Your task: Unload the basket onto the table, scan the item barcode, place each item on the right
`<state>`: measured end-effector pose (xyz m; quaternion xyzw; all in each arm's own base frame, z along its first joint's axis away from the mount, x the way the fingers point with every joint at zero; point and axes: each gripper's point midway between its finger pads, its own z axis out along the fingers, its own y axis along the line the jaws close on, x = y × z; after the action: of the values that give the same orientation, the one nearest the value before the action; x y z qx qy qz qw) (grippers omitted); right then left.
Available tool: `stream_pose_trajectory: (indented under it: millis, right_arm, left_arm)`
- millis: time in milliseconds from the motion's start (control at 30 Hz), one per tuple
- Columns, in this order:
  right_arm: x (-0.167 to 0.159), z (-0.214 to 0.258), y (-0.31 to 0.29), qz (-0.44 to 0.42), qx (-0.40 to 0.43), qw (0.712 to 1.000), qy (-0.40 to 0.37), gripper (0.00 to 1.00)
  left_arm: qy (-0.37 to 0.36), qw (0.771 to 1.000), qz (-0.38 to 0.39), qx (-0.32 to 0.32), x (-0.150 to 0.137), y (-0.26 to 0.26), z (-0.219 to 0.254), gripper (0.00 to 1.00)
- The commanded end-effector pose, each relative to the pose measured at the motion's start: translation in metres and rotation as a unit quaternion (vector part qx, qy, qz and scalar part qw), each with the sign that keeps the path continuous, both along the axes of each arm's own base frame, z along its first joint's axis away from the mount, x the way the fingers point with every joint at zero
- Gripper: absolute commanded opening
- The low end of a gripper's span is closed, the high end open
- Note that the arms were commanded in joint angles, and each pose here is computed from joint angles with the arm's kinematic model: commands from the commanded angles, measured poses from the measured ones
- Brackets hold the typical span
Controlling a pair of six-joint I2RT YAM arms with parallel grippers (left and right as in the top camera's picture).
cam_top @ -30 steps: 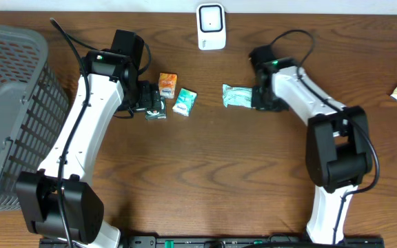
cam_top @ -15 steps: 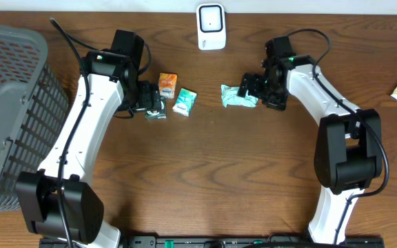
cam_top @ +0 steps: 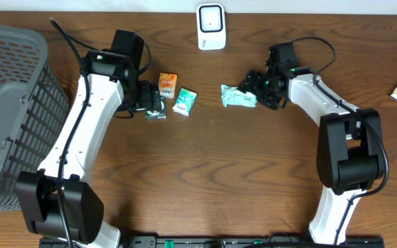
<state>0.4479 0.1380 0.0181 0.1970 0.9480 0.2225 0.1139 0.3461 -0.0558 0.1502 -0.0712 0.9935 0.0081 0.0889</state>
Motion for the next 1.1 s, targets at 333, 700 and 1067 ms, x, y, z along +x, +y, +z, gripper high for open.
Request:
stream_pose_trajectory:
  millis: [333,700,1067]
  right_arm:
    - [-0.004,0.013,0.027,0.091,0.077,0.992,-0.041,0.01]
    - [-0.008,0.116,0.045,0.287,0.164,0.914,-0.234,0.01]
    - [-0.010,0.199,0.048,0.371,0.132,0.826,-0.404,0.01]
  left_arm:
    - [-0.007,1.000,0.001,0.004,0.003,0.003,0.005,0.97]
    - [-0.007,1.000,0.001,0.004,0.003,0.003,0.005,0.98]
    - [-0.007,1.000,0.001,0.004,0.003,0.003,0.005,0.98]
